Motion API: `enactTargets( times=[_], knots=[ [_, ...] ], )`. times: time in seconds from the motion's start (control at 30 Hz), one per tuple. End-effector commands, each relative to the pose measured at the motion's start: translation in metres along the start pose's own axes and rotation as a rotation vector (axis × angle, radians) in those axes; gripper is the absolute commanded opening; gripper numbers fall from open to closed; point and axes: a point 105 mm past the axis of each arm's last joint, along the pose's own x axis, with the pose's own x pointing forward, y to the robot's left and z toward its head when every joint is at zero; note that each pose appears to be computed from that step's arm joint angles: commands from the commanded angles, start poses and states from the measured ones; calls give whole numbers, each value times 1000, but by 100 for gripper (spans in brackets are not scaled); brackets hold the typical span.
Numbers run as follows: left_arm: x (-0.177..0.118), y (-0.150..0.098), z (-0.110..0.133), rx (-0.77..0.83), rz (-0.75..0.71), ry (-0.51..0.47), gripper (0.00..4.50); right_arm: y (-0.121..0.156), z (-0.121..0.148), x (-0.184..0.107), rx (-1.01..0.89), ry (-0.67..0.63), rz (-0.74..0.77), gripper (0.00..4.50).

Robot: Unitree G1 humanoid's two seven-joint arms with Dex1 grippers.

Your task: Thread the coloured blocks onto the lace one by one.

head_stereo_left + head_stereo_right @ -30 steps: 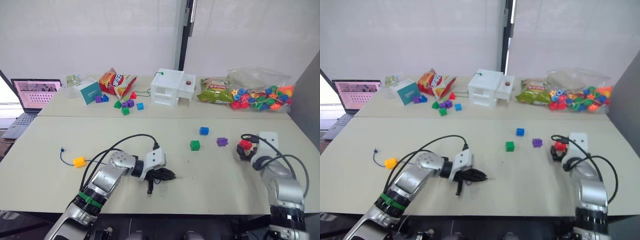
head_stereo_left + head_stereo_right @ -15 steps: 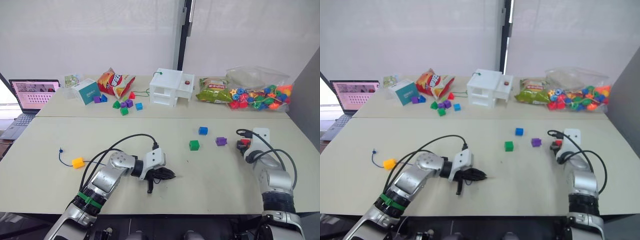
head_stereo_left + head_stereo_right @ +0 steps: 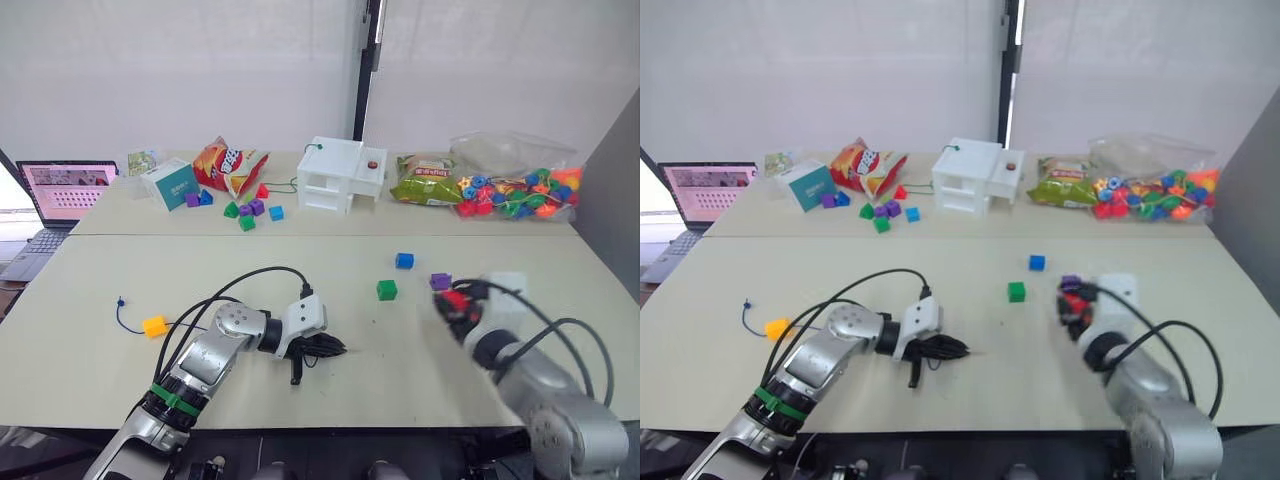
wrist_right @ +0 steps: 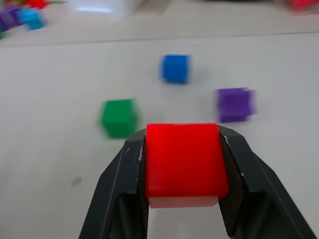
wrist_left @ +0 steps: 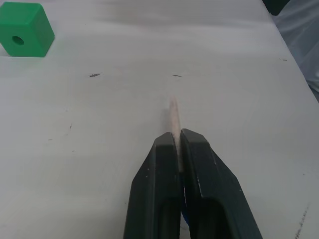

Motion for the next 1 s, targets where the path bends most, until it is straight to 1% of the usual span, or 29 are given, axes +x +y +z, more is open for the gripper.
enactTargets(
  times=[0.03, 0.1, 0.27, 0.47, 0.53, 0.67, 0.73, 0.77, 0.87, 0.9, 0.97, 1.0],
  knots=[
    [-3, 3, 9, 19, 7, -22, 0, 44, -11, -3, -35, 47, 121, 121],
    [-4, 3, 9, 19, 7, -20, 0, 45, -21, 1, -59, 86, 103, 121],
    [-6, 3, 9, 20, 8, -14, 0, 45, -42, 14, -61, 129, 47, 121],
    [-8, 4, 8, 19, 10, -9, 0, 37, -54, 18, -52, 133, -15, 121],
    [-8, 4, 8, 18, 11, -7, 0, 34, -49, 18, -45, 103, -34, 227],
    [-9, 4, 6, 13, 19, -5, 0, 38, -28, 9, -28, 20, 27, 363],
    [-10, 3, 6, 10, 22, -4, 0, 39, -20, 5, -44, 2, 61, 431],
    [-10, 3, 6, 9, 23, -4, 0, 39, -18, 4, -53, -2, 74, 445],
    [-13, 2, 3, 4, 35, 2, 0, 46, -6, -9, -149, 14, 272, 445],
    [-14, 2, 3, 2, 40, 4, 0, 47, -1, -13, -197, 26, 377, 445],
    [-16, 2, 3, -1, 46, 6, 0, 46, 6, -18, -242, 44, 484, 445],
    [-18, 1, 3, -3, 47, 6, 0, 44, 7, -17, -282, 81, 564, 445]
  ],
)
